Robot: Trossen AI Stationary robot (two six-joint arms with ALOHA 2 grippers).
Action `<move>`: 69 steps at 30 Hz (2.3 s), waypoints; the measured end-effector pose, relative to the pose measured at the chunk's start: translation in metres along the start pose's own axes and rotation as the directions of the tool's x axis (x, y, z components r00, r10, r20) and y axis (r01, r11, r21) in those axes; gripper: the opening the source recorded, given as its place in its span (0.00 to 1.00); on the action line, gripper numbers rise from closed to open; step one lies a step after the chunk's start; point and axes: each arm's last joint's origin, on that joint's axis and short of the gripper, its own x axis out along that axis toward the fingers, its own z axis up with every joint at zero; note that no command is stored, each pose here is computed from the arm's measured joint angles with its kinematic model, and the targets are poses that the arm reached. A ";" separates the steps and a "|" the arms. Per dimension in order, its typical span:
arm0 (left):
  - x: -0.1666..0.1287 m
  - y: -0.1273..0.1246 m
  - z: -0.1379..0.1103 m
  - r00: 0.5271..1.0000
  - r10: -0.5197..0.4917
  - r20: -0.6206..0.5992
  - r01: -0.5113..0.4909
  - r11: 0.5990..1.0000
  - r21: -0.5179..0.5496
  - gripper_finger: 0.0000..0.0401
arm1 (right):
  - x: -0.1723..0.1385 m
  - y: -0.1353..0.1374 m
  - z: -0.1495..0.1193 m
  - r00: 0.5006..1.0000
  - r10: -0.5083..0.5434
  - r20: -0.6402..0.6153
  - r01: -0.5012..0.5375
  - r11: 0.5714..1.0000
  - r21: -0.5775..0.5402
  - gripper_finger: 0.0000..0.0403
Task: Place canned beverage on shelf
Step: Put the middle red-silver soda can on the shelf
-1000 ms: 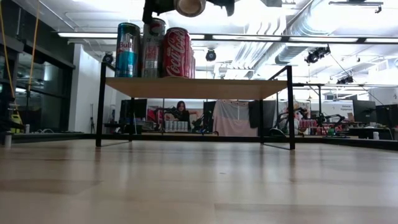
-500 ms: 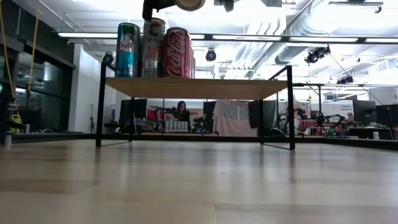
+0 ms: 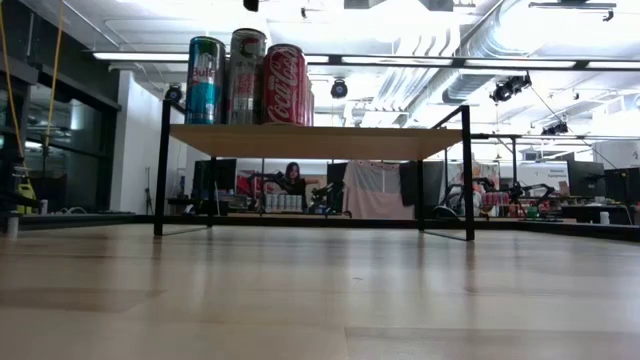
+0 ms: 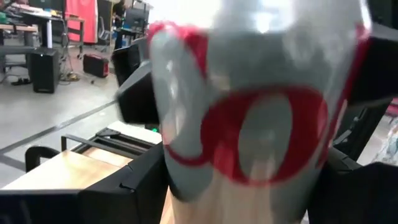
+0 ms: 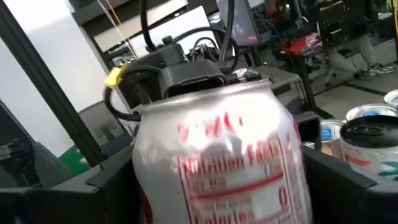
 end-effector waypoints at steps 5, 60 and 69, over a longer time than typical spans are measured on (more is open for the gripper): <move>0.008 0.000 -0.004 1.000 0.015 -0.027 -0.015 1.000 0.011 0.57 | 0.002 -0.002 -0.004 1.000 -0.007 -0.018 0.007 1.000 -0.004 0.80; -0.111 0.021 0.092 0.976 0.105 0.190 -0.090 0.992 -0.088 0.60 | -0.052 -0.100 -0.102 0.841 -0.515 0.167 0.540 0.823 -0.175 0.72; -0.111 0.021 0.093 0.973 0.112 0.202 -0.094 0.991 -0.096 0.60 | -0.050 -0.104 -0.103 0.831 -0.525 0.184 0.556 0.800 -0.225 0.78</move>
